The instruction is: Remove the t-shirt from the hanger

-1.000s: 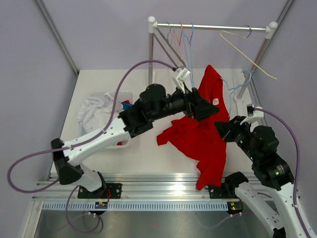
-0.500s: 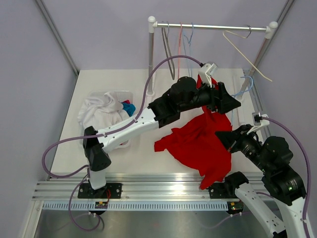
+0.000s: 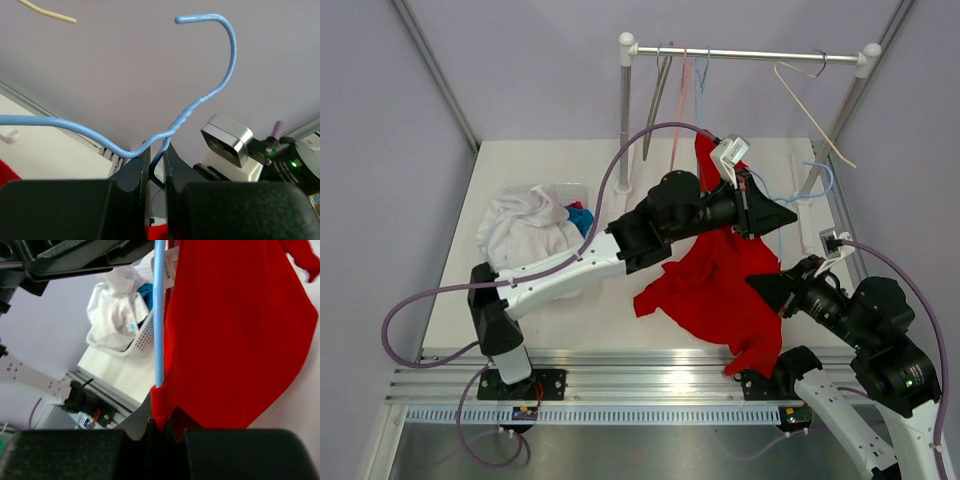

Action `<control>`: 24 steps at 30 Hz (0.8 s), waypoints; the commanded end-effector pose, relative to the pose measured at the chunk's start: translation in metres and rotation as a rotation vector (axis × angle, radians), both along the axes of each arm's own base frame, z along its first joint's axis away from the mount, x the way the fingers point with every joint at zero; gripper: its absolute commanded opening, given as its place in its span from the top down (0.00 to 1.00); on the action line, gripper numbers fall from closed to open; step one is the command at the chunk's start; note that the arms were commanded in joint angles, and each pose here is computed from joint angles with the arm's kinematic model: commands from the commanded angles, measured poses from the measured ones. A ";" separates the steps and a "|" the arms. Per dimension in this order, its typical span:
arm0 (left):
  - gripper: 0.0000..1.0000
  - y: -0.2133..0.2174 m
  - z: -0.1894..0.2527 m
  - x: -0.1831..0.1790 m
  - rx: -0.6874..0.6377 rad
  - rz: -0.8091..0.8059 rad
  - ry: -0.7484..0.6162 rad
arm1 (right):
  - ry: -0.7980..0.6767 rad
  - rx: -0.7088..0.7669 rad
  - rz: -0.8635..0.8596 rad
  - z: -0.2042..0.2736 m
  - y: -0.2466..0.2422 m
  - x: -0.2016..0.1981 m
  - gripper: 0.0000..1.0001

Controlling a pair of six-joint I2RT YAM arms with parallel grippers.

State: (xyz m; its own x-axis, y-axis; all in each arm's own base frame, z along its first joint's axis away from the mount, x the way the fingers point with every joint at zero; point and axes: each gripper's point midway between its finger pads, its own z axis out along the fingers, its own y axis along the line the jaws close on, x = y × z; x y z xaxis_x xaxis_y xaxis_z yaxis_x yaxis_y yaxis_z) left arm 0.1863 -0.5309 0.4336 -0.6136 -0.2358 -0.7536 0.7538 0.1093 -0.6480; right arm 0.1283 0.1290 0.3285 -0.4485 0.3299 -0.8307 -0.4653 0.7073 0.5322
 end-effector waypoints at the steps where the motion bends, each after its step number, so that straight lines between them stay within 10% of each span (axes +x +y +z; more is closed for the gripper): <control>1: 1.00 0.050 0.080 -0.009 -0.197 0.072 -0.160 | -0.111 0.053 0.117 0.036 0.008 -0.027 0.97; 9: 1.00 0.122 0.126 -0.027 -0.319 0.167 -0.240 | -0.143 0.099 0.236 0.048 0.022 -0.044 0.15; 24: 1.00 0.198 0.194 -0.023 -0.506 0.358 -0.357 | -0.036 0.112 0.502 0.027 0.051 -0.063 0.03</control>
State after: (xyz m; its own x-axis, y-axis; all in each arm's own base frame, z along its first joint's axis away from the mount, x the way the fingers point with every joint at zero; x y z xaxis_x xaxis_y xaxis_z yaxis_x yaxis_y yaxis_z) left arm 0.1666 -0.3759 0.5761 -0.2986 -0.6166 -0.7285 0.8741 0.1298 -0.4681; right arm 0.0727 0.1688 0.3637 -0.4819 0.2289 -0.8458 -0.7394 0.4117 0.5327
